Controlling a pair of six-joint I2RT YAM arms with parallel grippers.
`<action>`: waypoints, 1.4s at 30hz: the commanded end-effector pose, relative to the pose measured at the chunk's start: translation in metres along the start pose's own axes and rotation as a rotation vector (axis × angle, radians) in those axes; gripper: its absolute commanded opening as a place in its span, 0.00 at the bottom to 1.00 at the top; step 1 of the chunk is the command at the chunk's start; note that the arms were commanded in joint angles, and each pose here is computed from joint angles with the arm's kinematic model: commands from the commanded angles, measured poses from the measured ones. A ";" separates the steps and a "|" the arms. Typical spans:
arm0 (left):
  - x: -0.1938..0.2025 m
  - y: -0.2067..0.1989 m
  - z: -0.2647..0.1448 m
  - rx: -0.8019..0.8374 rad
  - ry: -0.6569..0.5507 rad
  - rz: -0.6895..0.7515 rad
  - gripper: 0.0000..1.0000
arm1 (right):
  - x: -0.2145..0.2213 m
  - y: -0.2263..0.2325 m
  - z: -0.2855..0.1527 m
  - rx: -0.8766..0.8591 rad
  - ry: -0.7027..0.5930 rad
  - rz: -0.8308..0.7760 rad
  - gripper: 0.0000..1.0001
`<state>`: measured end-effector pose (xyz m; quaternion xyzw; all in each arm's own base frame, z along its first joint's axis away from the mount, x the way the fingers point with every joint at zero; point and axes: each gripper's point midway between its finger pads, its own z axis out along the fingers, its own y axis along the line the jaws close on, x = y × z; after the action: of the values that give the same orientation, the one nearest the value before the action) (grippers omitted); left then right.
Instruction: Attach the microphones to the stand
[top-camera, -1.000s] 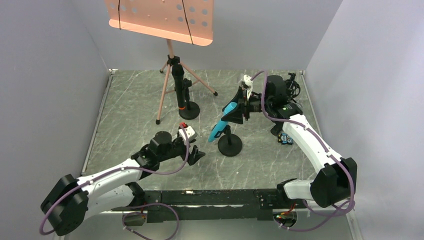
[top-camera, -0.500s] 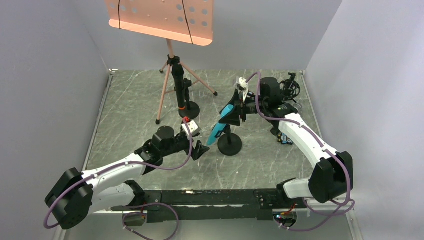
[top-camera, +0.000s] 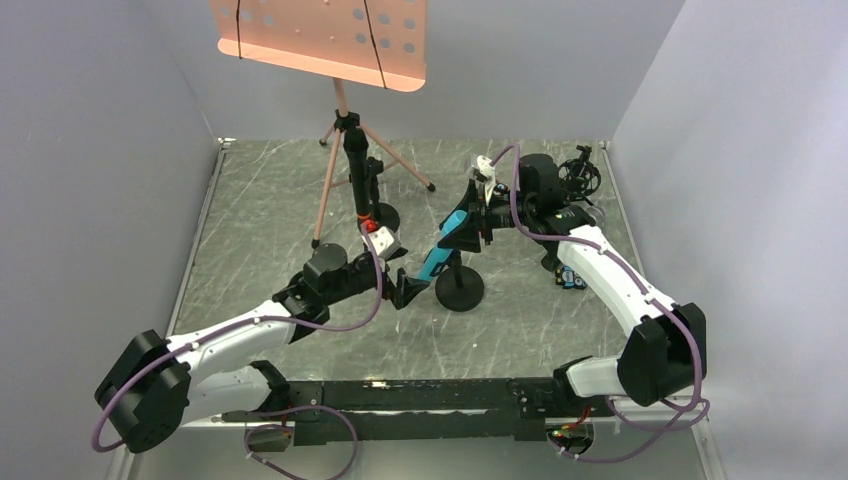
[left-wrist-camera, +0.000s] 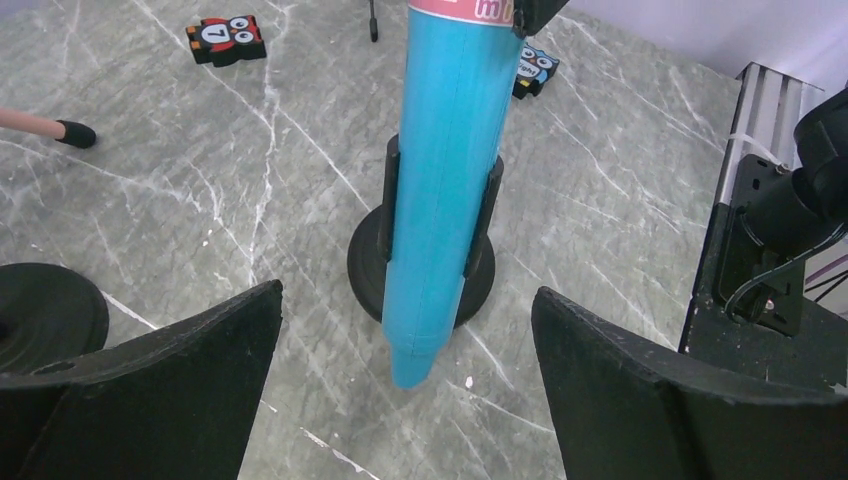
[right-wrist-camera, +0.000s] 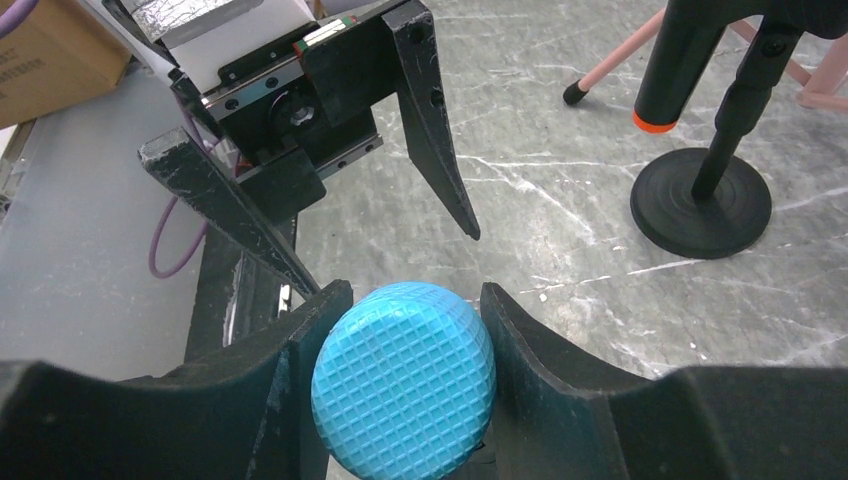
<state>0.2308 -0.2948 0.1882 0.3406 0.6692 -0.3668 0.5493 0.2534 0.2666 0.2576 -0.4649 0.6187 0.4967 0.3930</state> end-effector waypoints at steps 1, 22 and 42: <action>-0.022 -0.009 0.004 0.058 -0.065 -0.002 0.99 | 0.022 -0.001 0.000 0.025 0.069 0.094 0.52; -0.035 -0.010 0.033 0.139 0.043 0.171 0.99 | -0.027 0.002 -0.060 0.081 -0.069 -0.013 0.92; -0.031 -0.017 0.064 0.243 0.060 0.191 0.99 | 0.016 0.020 -0.125 0.202 -0.194 -0.033 0.96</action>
<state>0.2502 -0.3446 0.1826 0.4724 0.6387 -0.3578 0.4908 0.2311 0.1474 0.2733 -0.3708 0.6364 0.4641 0.4921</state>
